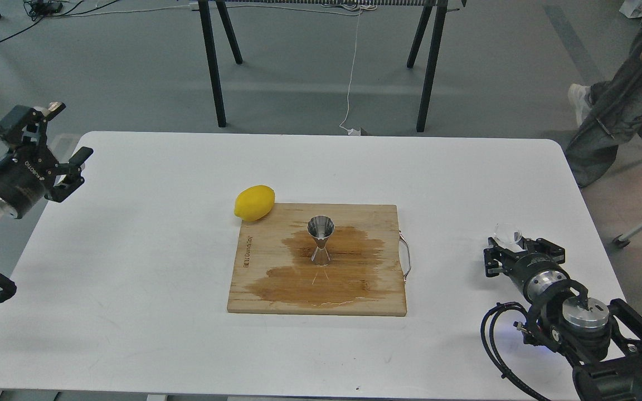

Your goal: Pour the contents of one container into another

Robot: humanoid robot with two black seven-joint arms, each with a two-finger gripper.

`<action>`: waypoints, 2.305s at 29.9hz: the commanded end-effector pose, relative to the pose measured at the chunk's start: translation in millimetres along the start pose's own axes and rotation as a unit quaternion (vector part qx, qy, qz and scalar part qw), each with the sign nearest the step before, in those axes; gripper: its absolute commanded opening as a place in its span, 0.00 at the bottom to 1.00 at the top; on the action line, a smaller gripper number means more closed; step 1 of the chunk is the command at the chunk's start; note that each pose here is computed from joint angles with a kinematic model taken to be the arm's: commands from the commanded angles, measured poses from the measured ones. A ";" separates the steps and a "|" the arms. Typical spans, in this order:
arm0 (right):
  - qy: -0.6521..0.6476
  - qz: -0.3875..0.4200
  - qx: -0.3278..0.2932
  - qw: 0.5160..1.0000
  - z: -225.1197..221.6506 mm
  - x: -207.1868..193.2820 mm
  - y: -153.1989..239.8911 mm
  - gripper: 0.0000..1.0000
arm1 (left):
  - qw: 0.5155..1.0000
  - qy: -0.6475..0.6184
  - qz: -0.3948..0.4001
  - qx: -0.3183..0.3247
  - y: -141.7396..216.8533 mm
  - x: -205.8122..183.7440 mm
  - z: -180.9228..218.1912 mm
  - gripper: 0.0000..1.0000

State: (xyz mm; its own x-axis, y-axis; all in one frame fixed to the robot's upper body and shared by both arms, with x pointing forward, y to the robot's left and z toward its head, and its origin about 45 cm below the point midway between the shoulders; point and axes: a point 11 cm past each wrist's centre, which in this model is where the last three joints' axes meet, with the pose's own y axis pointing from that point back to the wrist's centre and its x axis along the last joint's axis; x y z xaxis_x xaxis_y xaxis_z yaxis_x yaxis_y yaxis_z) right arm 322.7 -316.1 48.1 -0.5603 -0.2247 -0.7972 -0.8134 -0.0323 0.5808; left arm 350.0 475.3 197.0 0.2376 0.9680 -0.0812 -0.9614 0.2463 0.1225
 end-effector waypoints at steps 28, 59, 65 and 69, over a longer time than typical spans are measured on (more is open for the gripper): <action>-0.004 -0.002 0.010 1.000 -4.8 0.8 1.0 0.93 | 1.000 0.000 0.000 0.000 0.2 0.3 0.2 1.00; 0.253 -0.399 0.010 0.881 -86.7 -206.0 58.8 0.99 | 1.000 0.008 0.001 -0.030 -7.4 0.0 19.0 1.00; 0.289 -0.393 0.017 0.873 -94.4 -231.6 48.2 0.99 | 0.999 0.019 0.001 -0.045 -9.8 -2.0 25.5 1.00; 0.285 -0.390 0.018 0.875 -93.4 -228.5 46.0 0.99 | 0.998 0.019 -0.001 -0.053 -10.7 -2.6 32.4 1.00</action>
State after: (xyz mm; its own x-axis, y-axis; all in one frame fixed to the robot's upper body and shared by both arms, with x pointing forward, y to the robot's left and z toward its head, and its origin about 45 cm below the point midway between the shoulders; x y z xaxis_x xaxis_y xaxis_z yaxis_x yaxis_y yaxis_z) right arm 427.3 -357.0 274.8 0.3354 -0.5979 -0.7280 -0.9209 -0.3711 -0.1194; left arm 362.9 471.3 223.4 0.2357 0.9643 -0.1206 -0.9702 0.2407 0.0282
